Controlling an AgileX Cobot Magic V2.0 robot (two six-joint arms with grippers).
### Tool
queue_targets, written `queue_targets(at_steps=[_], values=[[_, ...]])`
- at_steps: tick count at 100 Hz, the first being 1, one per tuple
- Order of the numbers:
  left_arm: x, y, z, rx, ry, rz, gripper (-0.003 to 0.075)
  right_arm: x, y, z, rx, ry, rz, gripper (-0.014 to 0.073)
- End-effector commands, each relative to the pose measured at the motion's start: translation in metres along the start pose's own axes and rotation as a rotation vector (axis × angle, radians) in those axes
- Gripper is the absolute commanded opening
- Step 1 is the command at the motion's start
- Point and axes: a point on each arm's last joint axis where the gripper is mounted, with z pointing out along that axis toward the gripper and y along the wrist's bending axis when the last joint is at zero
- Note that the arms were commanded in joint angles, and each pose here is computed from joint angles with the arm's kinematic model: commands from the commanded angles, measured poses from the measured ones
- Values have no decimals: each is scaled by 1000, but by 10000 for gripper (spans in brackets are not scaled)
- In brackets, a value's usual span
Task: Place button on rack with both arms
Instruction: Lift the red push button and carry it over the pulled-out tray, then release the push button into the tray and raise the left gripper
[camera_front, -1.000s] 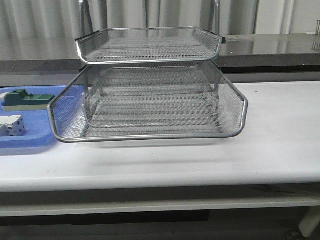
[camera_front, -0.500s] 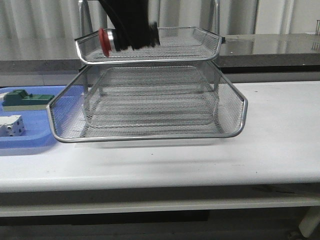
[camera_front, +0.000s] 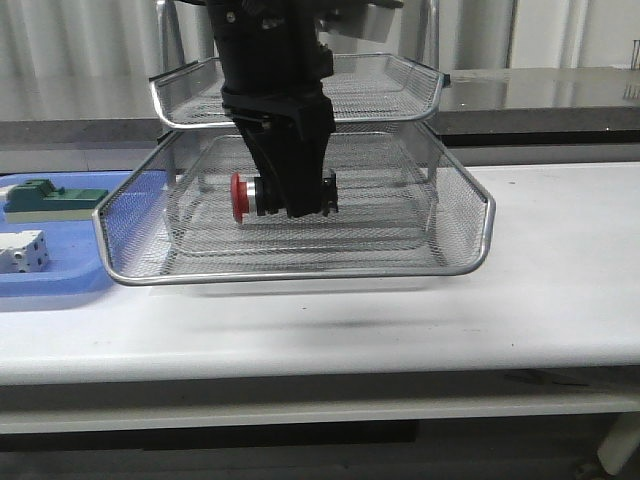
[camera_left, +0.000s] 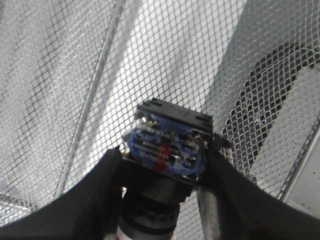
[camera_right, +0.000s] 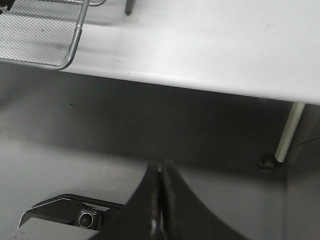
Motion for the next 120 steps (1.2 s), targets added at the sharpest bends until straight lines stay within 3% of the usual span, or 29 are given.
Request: queue_targets(at_steps=[1, 13, 30, 39, 73, 98, 120], values=[[0, -6, -32, -6, -58, -6, -8, -11, -1, -8, 11, -89, -6, -67], [0, -6, -32, -6, -58, -6, 120, -11, -1, -8, 11, -89, -6, -67], [0, -6, -32, -6, -58, -6, 409, -11, -1, -8, 11, -89, -6, -67], [0, -6, -32, -6, -58, -6, 487, -11, -1, -8, 11, -89, -6, -67], [0, -7, -48, -24, -93, -13, 505, -11, -1, -8, 11, -89, -6, -67], [18, -12, -117, -74, -242, -150, 504, -11, -1, -8, 11, -89, -6, -67], [55, -5, -182, -163, -372, -243, 492, -11, -1, -8, 11, -89, -6, -67]])
